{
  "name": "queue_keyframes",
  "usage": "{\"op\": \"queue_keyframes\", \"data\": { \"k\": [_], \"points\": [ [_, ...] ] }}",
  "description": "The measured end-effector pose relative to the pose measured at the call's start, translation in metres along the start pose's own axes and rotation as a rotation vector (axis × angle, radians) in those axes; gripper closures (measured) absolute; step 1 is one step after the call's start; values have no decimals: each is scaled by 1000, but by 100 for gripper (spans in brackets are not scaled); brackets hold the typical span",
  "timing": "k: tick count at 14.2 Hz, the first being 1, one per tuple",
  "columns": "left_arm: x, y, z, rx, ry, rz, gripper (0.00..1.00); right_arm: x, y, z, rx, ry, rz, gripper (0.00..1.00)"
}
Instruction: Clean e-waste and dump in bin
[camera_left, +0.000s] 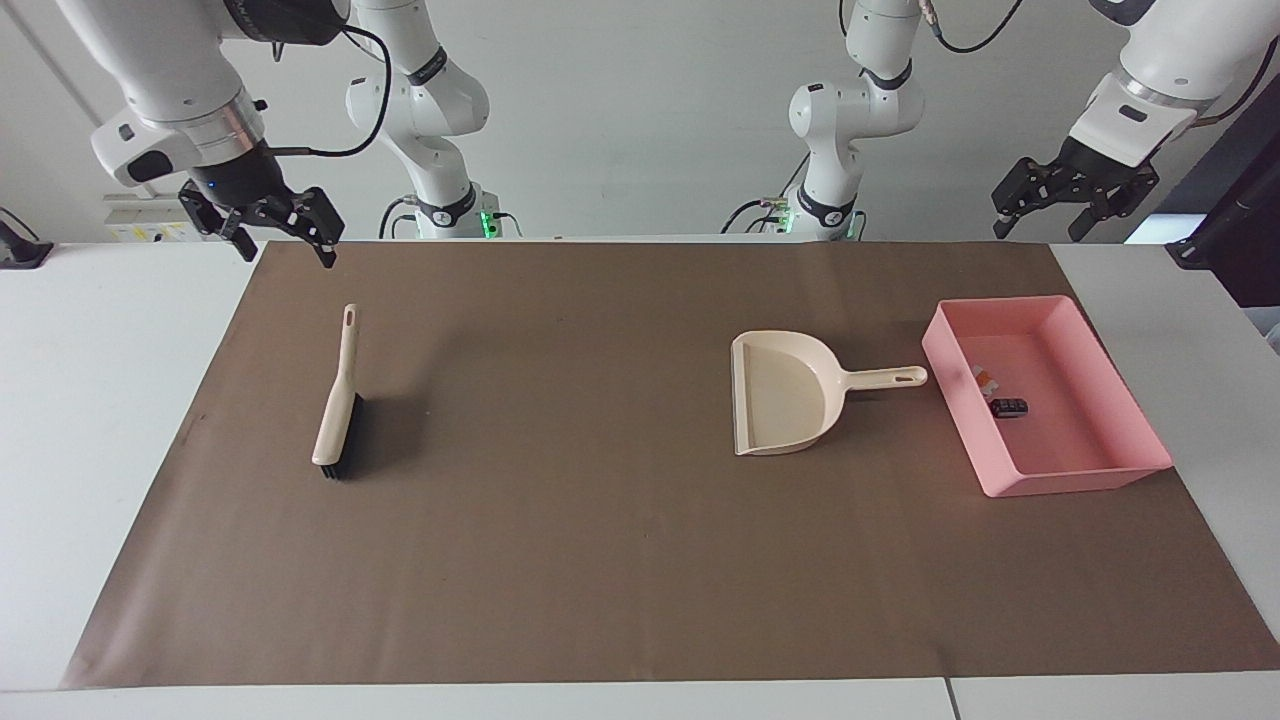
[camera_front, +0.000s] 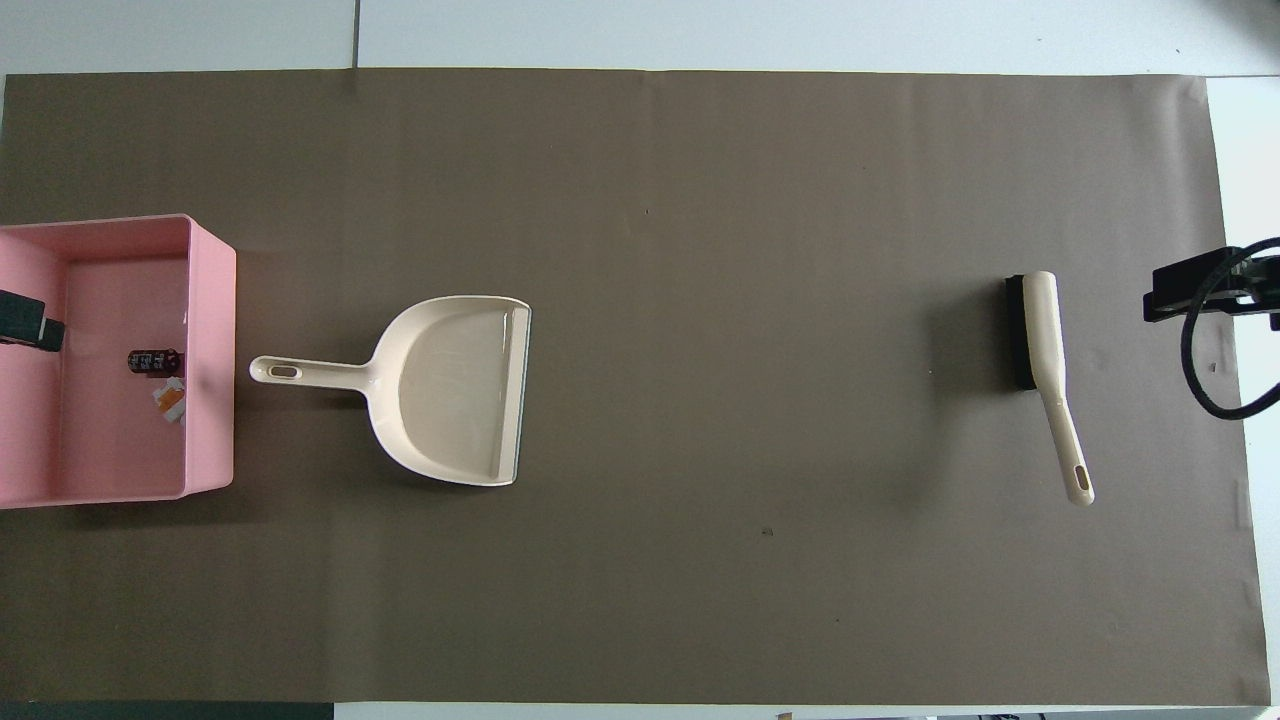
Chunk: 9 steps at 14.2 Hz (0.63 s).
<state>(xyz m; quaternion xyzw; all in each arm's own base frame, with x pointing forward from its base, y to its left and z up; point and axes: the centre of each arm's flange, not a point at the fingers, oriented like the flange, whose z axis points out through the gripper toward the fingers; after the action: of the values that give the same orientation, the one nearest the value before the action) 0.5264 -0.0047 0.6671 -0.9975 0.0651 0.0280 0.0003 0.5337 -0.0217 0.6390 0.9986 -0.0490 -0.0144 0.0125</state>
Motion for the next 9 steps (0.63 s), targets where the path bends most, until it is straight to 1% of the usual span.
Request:
{"op": "queue_keyframes", "data": {
  "k": [9],
  "points": [
    [1, 0, 6, -2, -12, -8, 2, 1, 6, 5, 0, -4, -2, 0]
  ]
}}
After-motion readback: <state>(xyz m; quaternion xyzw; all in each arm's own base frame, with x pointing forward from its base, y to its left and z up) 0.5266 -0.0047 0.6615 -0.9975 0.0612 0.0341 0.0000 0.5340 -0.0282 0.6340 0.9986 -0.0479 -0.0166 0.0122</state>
